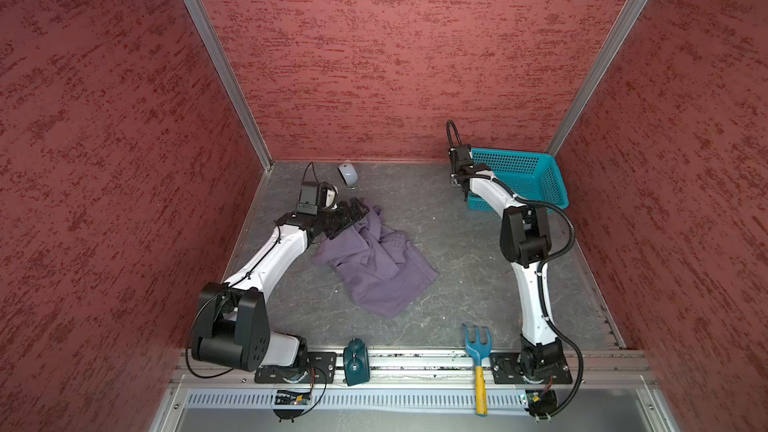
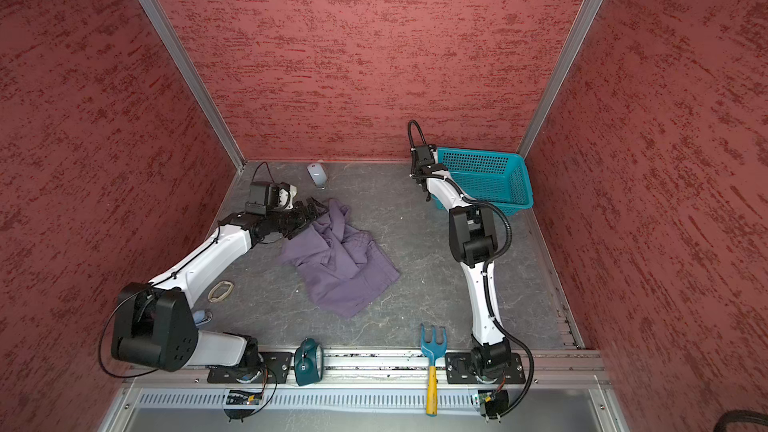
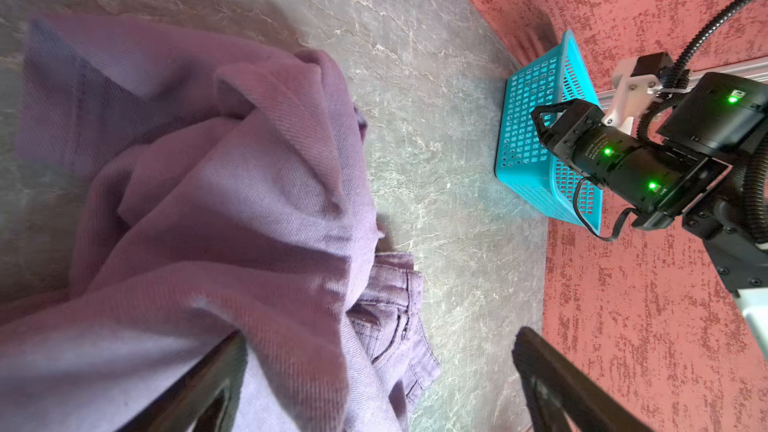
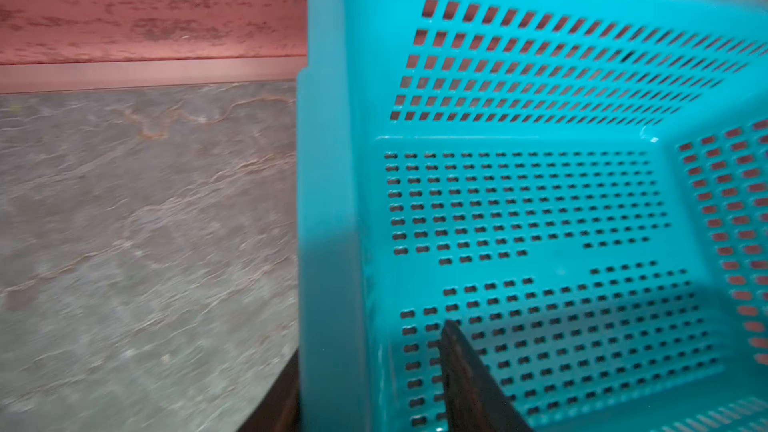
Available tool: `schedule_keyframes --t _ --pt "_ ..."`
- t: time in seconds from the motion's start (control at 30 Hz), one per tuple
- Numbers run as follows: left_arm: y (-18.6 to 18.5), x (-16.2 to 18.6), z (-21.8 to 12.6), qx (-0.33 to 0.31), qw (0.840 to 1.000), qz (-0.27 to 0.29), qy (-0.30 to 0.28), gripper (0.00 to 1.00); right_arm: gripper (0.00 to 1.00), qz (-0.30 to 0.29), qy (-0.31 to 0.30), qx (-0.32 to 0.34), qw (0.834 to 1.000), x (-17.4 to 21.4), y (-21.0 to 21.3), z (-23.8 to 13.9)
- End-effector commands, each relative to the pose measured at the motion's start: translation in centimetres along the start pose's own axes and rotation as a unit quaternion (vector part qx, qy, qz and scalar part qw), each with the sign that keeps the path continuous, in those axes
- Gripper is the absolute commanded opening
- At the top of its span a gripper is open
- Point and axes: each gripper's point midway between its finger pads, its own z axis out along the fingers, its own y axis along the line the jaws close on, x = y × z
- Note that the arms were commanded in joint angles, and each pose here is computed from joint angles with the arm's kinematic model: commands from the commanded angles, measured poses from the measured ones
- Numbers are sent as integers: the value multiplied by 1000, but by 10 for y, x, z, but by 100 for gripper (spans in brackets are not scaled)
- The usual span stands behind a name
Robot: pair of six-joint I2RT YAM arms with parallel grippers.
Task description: Fold and stack the trousers
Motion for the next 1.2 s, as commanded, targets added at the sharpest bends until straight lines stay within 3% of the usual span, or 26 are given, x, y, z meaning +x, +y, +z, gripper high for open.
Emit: schedule_keyframes --t 0.0,0.1,0.17,0.27,0.37,0.6,0.83,1.0,1.17 --pt "-10 -7 -2 12 999 25 -17 100 48 -23 -14 35 999 -12 -18 0" --pt "-13 -5 -2 9 999 32 -16 99 50 -46 -19 30 998 -17 -19 -2" --pt "-14 -3 -2 3 999 42 -16 95 57 -55 -23 25 998 -21 -20 -7" --pt "-23 4 -1 -8 997 75 -17 69 65 -45 -30 -6 999 -26 -17 -28" --pt "-35 17 0 -35 991 129 -13 60 69 -22 -75 -40 996 -37 -11 -69" --pt "-46 47 3 -108 970 217 11 58 79 56 -171 -146 973 -32 -7 -181" --pt "-65 95 41 -67 963 249 77 61 79 123 -170 -260 943 17 -19 -236" --pt "-55 117 81 -111 945 279 131 83 81 163 -167 -246 941 48 -46 -248" --pt "-15 126 115 -204 921 287 167 86 87 175 -181 -203 946 57 -77 -259"
